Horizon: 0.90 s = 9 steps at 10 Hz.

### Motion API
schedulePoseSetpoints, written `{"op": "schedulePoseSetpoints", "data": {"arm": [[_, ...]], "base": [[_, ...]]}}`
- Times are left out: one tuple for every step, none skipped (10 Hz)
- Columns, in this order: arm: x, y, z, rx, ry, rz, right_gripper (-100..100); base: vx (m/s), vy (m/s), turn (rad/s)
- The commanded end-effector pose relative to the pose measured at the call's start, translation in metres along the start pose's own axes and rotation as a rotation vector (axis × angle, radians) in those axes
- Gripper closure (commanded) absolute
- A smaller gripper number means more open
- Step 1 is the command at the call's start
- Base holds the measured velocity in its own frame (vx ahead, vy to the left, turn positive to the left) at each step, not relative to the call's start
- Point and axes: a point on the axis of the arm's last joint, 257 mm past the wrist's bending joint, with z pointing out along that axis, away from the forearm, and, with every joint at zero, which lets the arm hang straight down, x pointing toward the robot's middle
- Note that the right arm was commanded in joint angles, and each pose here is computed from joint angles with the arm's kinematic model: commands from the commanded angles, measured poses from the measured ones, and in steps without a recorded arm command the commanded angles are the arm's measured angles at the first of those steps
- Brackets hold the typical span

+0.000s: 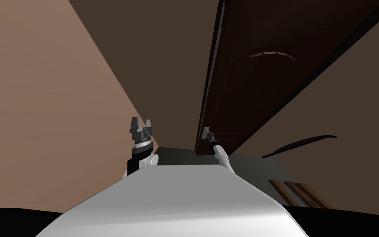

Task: Pull the door open

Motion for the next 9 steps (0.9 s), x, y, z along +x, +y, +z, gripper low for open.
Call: {"op": "schedulePoseSetpoints", "data": {"arm": [[-0.004, 0.010, -0.0028, -0.020, -0.014, 0.007, 100], [0.003, 0.007, -0.0028, -0.014, -0.001, 0.011, 100], [-0.015, 0.014, -0.0031, -0.028, -0.034, 0.001, 100], [-0.002, 0.009, -0.0026, -0.021, -0.012, -0.018, 100], [0.012, -0.003, -0.0045, 0.007, 0.024, -0.095, 100], [0.016, -0.003, -0.0063, 0.009, 0.033, -0.146, 100], [0.021, -0.004, -0.0082, 0.011, 0.042, -0.205, 100], [0.021, -0.004, -0.0082, 0.011, 0.042, -0.205, 100], [0.021, -0.004, -0.0082, 0.011, 0.042, -0.205, 100]], "base": [[0.005, 0.005, 0.011], [0.003, 0.009, 0.024], [0.005, -0.004, -0.026], [0.000, 0.000, 0.000], [-0.035, -0.016, 0.107], [-0.066, -0.046, 0.122], [-0.069, -0.037, 0.124], [-0.057, -0.021, 0.033], [-0.043, 0.011, 0.023]]}}
